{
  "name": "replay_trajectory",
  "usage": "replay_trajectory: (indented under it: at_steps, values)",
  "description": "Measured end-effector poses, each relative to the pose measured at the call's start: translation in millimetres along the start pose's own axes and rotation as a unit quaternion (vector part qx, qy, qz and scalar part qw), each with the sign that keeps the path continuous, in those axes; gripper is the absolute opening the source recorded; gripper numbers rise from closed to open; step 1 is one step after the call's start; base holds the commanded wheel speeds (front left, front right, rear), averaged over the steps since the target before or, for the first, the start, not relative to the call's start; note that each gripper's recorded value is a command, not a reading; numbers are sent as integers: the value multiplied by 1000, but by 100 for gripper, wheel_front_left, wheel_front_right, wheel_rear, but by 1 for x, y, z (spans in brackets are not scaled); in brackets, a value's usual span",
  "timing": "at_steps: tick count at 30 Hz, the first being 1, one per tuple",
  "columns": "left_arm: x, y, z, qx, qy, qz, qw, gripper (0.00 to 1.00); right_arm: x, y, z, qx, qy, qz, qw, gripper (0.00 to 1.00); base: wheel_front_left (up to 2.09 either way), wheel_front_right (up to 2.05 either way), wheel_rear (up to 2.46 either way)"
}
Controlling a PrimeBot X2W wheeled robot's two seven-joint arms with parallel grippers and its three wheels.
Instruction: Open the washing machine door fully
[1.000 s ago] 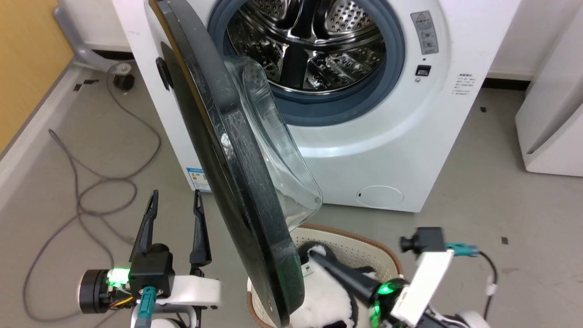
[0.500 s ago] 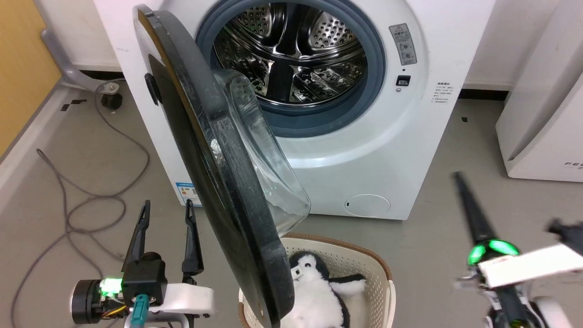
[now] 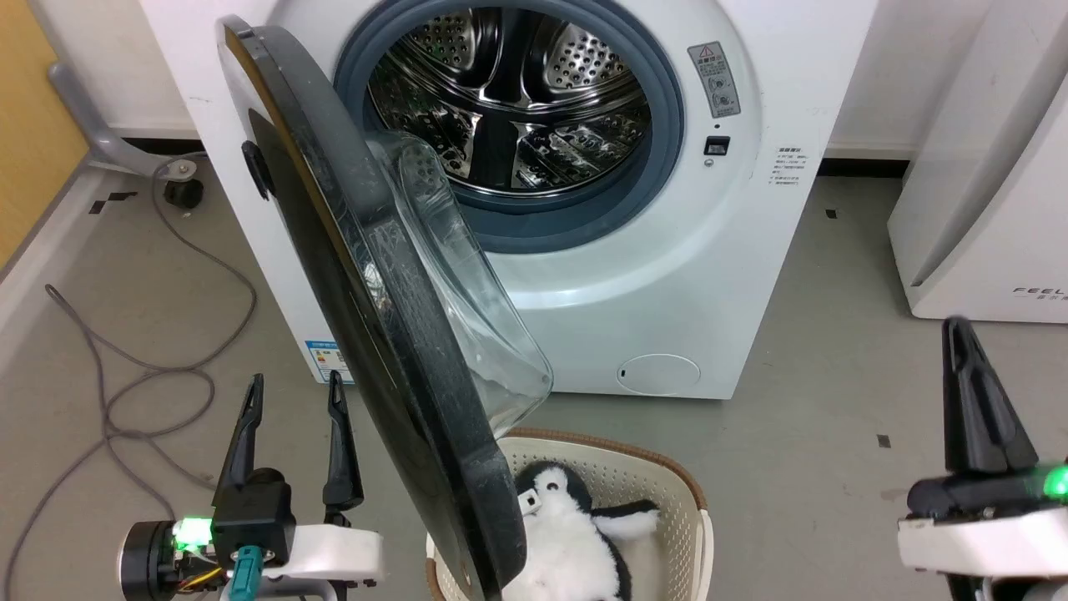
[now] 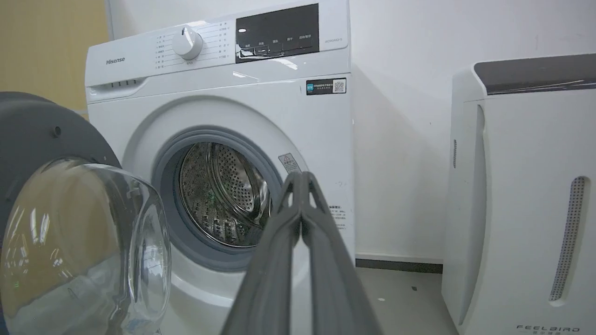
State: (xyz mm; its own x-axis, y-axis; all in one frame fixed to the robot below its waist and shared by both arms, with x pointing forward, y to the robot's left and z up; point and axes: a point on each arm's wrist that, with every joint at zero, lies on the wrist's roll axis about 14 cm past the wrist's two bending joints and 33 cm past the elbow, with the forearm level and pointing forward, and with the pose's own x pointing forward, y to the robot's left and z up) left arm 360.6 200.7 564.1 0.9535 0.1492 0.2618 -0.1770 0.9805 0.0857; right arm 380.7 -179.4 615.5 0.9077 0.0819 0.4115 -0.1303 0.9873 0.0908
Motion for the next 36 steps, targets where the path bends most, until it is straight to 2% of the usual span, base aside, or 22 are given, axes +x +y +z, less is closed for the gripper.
replay_trajectory:
  at_steps: [5,15,16,17,28,29,30,31,36]
  values:
    - [0,1,0,-1,0,-1,1000,100,-12,2,-11,-59,25,5,998,0,0,0,0]
    - [-1,2,-1,-2,2,1,1000,100,-43,-1,-61,-40,113,-7,993,0,0,0,0]
    - [-1,3,-1,-2,2,2,1000,100,-44,-2,-63,-30,116,-11,993,43,0,0,0]
    - [-1,3,-1,-2,2,2,1000,100,-44,-2,-63,-23,116,-12,993,100,0,0,0]
    - [-1,9,1,-3,-1,14,1000,100,-43,2,-63,-17,115,-9,993,100,0,0,0]
    - [-1,11,2,-2,-3,17,1000,51,-43,2,-63,-17,115,-8,993,100,0,0,0]
    - [0,14,6,-1,-8,21,1000,11,-43,3,-63,-17,115,-8,993,100,0,0,0]
    - [2,17,11,-1,-16,27,1000,0,-43,3,-63,-18,115,-7,993,100,0,0,0]
    - [15,29,57,1,-91,39,995,0,-42,4,-62,-18,113,-5,993,100,0,0,0]
